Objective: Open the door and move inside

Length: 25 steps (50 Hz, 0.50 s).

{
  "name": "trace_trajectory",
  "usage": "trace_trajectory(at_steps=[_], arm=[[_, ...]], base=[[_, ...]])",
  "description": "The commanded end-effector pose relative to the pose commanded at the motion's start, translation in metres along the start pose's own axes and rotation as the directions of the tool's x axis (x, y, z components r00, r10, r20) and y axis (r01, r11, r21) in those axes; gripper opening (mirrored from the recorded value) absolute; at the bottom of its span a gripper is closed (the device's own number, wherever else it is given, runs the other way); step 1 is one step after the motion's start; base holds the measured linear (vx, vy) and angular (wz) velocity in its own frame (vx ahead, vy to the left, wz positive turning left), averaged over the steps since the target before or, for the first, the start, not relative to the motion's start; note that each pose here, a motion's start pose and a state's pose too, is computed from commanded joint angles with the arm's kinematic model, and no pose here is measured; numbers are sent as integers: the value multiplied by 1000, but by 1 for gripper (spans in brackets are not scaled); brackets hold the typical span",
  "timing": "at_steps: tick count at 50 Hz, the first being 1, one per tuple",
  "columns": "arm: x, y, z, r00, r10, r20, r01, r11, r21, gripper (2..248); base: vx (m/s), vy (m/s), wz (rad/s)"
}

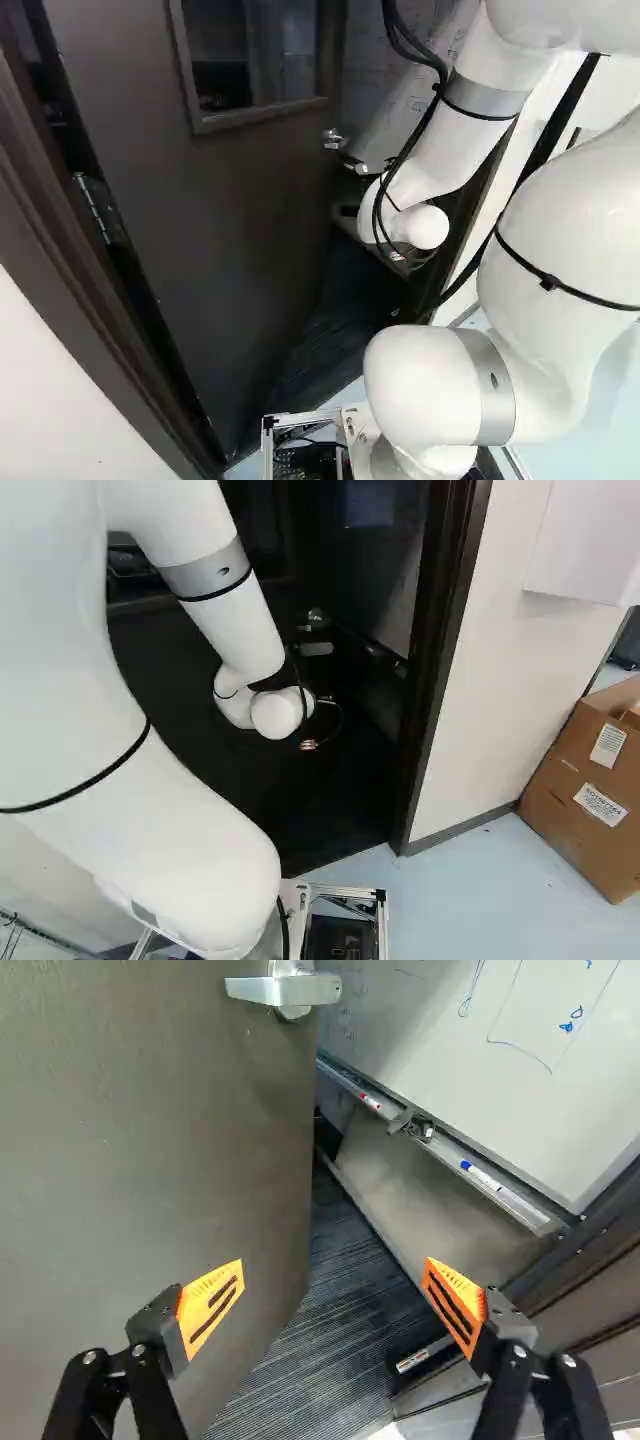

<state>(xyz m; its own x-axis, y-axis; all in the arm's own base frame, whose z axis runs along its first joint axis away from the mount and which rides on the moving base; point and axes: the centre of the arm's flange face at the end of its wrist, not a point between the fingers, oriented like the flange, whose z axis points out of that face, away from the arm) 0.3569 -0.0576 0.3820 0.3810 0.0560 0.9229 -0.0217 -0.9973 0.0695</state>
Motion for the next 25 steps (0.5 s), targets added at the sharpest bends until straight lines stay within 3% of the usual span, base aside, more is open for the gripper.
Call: trace_trajectory(at_steps=[25], arm=[[0,0,0,1000,0,0,0,1000,0,247]], base=[[57,89,113]])
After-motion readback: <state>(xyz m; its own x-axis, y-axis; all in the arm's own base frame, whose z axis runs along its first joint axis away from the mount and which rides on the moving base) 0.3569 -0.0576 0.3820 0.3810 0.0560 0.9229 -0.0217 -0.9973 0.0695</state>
